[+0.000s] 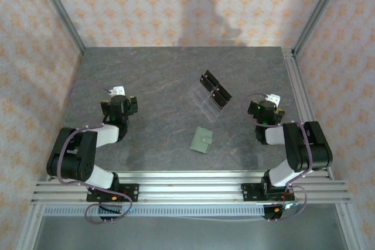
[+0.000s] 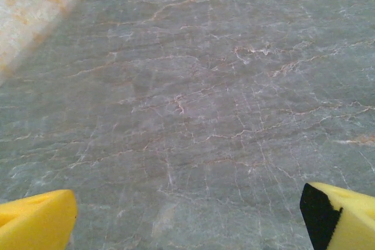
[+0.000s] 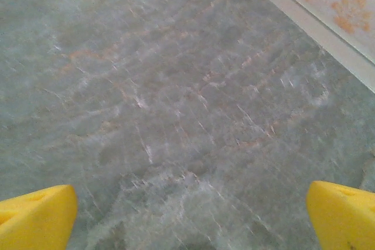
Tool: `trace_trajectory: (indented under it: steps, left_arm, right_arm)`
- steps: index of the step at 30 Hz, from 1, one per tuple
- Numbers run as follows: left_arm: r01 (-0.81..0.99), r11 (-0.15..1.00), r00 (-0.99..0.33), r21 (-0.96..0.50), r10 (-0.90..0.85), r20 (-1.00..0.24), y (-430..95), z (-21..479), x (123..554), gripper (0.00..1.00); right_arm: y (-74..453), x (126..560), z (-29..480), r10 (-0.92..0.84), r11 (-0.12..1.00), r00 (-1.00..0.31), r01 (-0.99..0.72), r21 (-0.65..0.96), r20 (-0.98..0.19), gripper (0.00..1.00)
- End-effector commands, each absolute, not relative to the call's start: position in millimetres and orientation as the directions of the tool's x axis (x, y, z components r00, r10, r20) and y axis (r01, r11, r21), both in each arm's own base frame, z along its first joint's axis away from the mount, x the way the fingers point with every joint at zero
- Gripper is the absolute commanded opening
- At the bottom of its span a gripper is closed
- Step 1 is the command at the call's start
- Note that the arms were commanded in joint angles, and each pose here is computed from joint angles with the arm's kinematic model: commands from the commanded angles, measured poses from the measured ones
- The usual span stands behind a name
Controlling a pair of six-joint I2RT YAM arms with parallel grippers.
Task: Put the credit cards into the card holder
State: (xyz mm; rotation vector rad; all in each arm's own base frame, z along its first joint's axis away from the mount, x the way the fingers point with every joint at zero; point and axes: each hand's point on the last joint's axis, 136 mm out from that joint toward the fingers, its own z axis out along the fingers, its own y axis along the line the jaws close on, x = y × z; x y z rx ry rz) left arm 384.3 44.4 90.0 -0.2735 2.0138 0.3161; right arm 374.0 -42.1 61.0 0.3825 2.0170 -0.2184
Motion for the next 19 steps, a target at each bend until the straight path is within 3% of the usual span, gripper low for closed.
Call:
trace_trajectory:
  steps: [1, 8, 13, 19]
  left_arm:
    - [-0.215, 0.975, -0.404, 0.05, -0.043, -0.914, 27.7, 92.0, 392.2, 1.0]
    - [-0.214, 0.976, -0.401, 0.049, -0.042, -0.915, 27.5, 92.8, 392.7, 1.0]
    - [-0.216, 0.975, -0.396, 0.05, -0.041, -0.918, 27.9, 93.2, 392.9, 1.0]
    - [-0.216, 0.975, -0.395, 0.051, -0.04, -0.918, 27.6, 93.3, 392.6, 1.0]
  right_arm:
    - [-35.4, 393.3, 89.9, 0.17, 0.952, -0.319, 0.296, 0.072, -0.933, 1.0]
    - [-40.6, 385.2, 97.9, 0.168, 0.94, -0.247, 0.332, 0.079, -0.954, 0.99]
    - [-35.2, 394.5, 91.2, 0.163, 0.95, -0.314, 0.306, 0.063, -0.935, 1.0]
    - [-35.4, 391.7, 93.4, 0.166, 0.952, -0.296, 0.298, 0.074, -0.941, 1.0]
